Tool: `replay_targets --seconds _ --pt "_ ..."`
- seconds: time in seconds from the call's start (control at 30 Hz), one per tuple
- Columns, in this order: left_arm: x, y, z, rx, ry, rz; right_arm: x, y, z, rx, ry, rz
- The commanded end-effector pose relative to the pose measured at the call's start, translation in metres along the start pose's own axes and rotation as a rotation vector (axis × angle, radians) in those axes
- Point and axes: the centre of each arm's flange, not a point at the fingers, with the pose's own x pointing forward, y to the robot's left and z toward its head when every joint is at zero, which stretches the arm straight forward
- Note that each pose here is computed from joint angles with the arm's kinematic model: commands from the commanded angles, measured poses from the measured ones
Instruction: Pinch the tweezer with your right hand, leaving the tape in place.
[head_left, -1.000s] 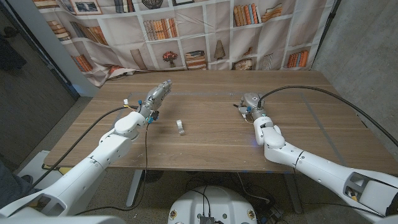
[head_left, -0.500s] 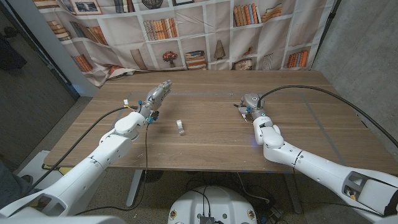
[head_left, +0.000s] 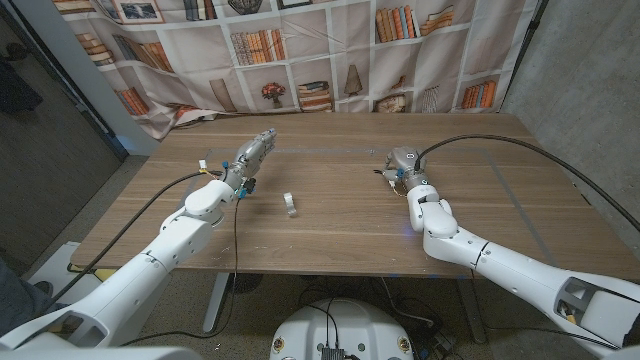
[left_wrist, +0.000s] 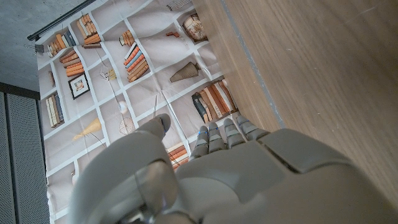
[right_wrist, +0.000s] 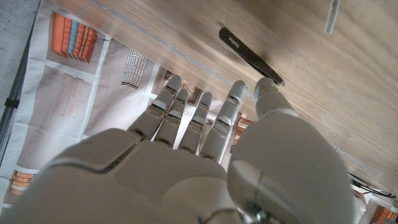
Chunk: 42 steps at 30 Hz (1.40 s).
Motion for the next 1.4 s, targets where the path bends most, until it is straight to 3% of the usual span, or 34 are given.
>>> replay_targets --seconds 0.03,0.37,0.6,0.9,1.4 --pt "0.001 0.000 0.000 -0.004 0.001 -0.001 -0.008 -0.021 -0.006 0.091 0.012 -0.047" --pt "-0.001 0.001 0.003 0.006 0.006 -0.007 -0.019 -0.051 -0.025 0.457 0.023 -0.191" --pt "-0.001 0.000 0.003 -0.019 -0.010 -0.024 -0.020 -0.060 -0.038 0.651 0.004 -0.246" --pt "-0.002 -0.003 0.008 -0.033 -0.035 -0.027 -0.019 -0.062 -0.060 0.953 -0.008 -0.214" --pt "-0.003 -0.009 0.007 -0.033 -0.034 0.005 -0.007 -0.051 -0.089 1.214 -0.052 -0.134"
